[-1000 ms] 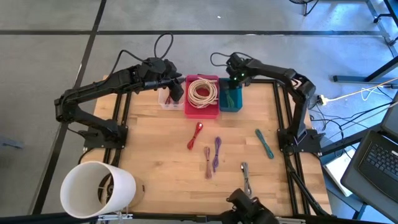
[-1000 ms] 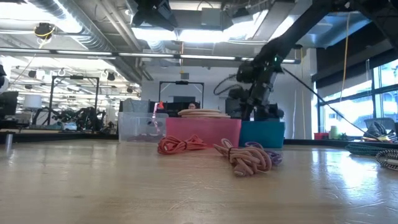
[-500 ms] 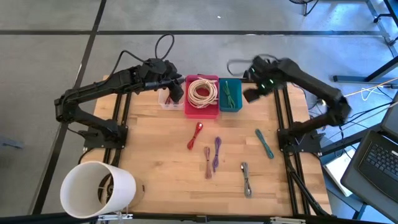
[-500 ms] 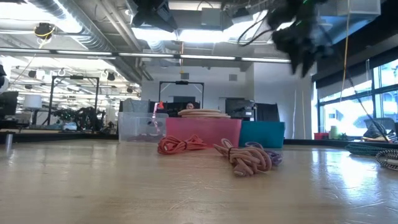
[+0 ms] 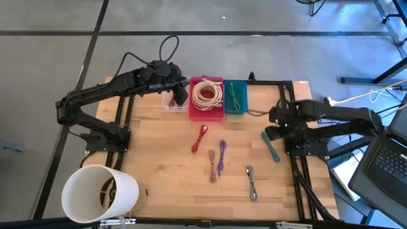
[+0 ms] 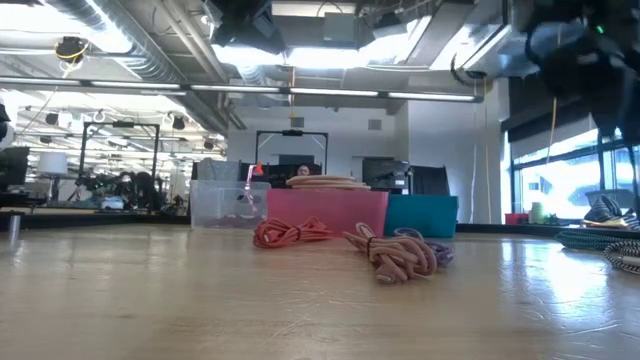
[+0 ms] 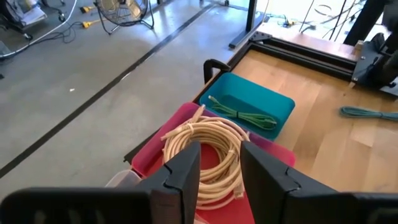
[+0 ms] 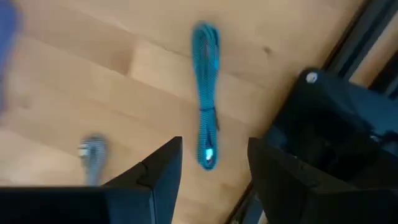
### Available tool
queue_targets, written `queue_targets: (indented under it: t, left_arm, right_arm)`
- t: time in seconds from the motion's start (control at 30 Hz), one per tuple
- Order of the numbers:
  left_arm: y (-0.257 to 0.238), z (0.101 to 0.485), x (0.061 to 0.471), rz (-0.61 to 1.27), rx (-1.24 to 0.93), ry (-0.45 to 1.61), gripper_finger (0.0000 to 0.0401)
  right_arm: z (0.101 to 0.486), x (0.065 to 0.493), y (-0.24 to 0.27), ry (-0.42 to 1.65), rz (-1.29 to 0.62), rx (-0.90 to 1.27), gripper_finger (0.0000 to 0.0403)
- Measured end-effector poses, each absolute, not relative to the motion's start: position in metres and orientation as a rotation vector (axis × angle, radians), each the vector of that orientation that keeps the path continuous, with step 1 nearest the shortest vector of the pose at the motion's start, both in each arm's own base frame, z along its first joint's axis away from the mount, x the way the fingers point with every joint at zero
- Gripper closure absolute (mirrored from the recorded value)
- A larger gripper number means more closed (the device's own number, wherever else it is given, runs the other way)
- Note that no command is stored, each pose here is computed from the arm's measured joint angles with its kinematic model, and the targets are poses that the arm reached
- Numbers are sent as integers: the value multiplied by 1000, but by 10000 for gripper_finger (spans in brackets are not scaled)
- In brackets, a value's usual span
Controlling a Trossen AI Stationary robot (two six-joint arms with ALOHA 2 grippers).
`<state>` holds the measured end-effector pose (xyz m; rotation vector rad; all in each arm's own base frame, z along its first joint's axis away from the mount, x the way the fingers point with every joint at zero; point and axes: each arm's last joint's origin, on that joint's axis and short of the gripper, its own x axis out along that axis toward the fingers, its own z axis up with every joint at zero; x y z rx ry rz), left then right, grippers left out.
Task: Pick & Place USB Port
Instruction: Put the blue charger cable into the transparent bin
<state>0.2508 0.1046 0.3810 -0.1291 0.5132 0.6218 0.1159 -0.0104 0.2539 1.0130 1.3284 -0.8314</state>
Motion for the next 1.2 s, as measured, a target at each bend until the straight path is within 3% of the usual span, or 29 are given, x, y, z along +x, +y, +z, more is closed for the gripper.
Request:
queue_targets:
  t: [0.1, 0.5, 0.67, 0.87, 1.2]
  left_arm:
    - [105, 382, 251, 620, -129, 498, 296]
    - [103, 385, 254, 569, -175, 457, 298]
    - [103, 385, 254, 570, -175, 457, 298]
    - [103, 385, 254, 568, -176, 457, 298]
    - [102, 385, 254, 522, -172, 462, 303]
  right_arm:
    - [228, 116, -6, 1362, -842, 1010, 217]
    - [209, 163, 3, 1333, -790, 1025, 253]
    - [189, 165, 1, 1515, -982, 915, 254]
    - [164, 181, 1, 1567, -896, 822, 251]
    - [125, 164, 2, 1645, -909, 817, 253]
